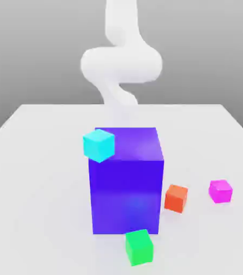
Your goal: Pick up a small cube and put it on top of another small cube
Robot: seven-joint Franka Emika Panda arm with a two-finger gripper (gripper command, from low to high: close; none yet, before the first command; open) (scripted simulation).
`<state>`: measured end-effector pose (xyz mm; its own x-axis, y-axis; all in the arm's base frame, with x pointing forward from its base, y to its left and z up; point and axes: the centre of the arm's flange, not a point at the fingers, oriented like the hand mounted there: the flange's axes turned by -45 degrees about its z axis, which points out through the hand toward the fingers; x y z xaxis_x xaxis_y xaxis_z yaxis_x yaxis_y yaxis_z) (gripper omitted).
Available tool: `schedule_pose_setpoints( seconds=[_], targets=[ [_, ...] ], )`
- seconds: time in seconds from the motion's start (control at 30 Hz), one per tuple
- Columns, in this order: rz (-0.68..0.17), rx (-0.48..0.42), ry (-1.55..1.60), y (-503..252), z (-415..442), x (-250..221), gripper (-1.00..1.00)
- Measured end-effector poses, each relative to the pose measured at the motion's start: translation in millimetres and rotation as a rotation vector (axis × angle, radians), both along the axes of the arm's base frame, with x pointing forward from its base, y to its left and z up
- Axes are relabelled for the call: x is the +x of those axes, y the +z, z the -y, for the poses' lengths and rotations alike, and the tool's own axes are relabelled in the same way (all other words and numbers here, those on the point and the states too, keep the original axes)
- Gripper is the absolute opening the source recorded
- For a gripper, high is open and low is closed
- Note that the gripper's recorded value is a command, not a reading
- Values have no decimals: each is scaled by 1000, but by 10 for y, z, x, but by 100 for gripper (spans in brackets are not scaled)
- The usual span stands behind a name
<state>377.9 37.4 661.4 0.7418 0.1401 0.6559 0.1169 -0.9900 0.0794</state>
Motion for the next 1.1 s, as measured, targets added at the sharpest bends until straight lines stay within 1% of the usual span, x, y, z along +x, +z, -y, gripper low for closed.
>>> schedule_pose_setpoints(
  seconds=[0.13, 0.2, 0.3, 0.37, 0.47, 0.57, 0.6, 0.67, 0.7, 1.0, 1.03, 1.1],
  targets=[
    [-135, -163, 253, -989, -713, 339, 0],
    [-196, -234, 384, -1486, -1046, 378, 0],
    [-281, -330, 586, -2220, -1502, 291, 0],
    [-333, -386, 726, -2694, -1770, 145, 0],
    [-407, -460, 943, -3370, -2110, -192, 0],
    [-473, -521, 1170, -3987, -2367, -659, 0],
    [-489, -543, 1268, -4177, -2491, -897, 0],
    [-529, -569, 1419, -4525, -2559, -1267, 0],
    [-539, -572, 1455, -4636, -2569, -1354, 0],
    [-551, -569, 1480, -5289, -2552, -1408, 0],
    [-552, -571, 1480, -5339, -2543, -1411, -100],
    [-552, -571, 1480, -5340, -2543, -1411, -100]
  ],
)
